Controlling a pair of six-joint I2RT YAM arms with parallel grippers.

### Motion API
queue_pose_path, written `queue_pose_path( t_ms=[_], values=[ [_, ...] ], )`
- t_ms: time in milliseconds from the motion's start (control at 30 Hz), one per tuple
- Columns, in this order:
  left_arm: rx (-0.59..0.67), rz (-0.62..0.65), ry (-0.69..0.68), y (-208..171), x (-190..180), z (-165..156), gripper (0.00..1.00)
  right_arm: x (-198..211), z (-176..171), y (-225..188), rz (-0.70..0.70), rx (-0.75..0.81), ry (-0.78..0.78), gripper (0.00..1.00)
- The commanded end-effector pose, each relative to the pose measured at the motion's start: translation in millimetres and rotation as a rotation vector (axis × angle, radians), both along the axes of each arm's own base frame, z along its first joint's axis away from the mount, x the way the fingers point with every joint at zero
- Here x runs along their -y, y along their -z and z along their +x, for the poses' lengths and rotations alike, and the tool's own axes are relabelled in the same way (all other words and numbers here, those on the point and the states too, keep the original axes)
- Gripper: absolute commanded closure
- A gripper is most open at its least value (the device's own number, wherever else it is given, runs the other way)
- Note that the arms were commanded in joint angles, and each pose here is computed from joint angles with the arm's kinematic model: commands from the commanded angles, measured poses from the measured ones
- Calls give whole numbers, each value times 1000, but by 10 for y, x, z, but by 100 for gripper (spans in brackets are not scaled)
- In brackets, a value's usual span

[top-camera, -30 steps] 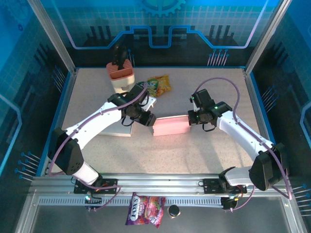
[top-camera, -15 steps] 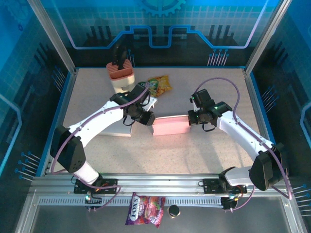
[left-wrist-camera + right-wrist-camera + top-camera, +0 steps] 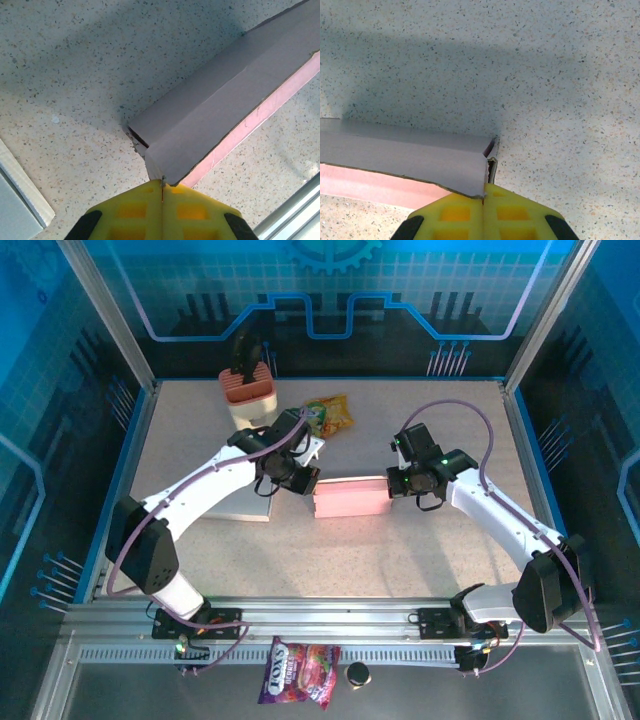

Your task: Fold the paper box

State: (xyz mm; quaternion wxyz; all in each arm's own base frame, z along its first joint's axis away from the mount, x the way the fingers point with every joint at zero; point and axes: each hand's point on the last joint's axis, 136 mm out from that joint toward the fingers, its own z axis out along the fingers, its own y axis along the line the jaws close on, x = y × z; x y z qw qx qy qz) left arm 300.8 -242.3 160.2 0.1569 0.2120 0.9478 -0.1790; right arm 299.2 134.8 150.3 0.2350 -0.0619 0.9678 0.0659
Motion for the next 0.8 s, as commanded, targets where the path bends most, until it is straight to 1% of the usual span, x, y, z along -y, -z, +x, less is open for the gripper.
queue_pose_path(
  t_ms=[0,133,333,767],
  values=[
    [-60,-46,-32,-74,103,-46,99,-17,-127,104,-5,-54,-2,100],
    [-116,-64,-91,-85,114,-85,100,-22,-130,115,-9,-55,3,100],
    [-217,-89,-202,-93,145,-128,100,-35,-134,133,-4,-54,10,100],
    [-331,-135,-284,-131,237,-122,100,-42,-152,147,-8,-53,10,100]
  ],
)
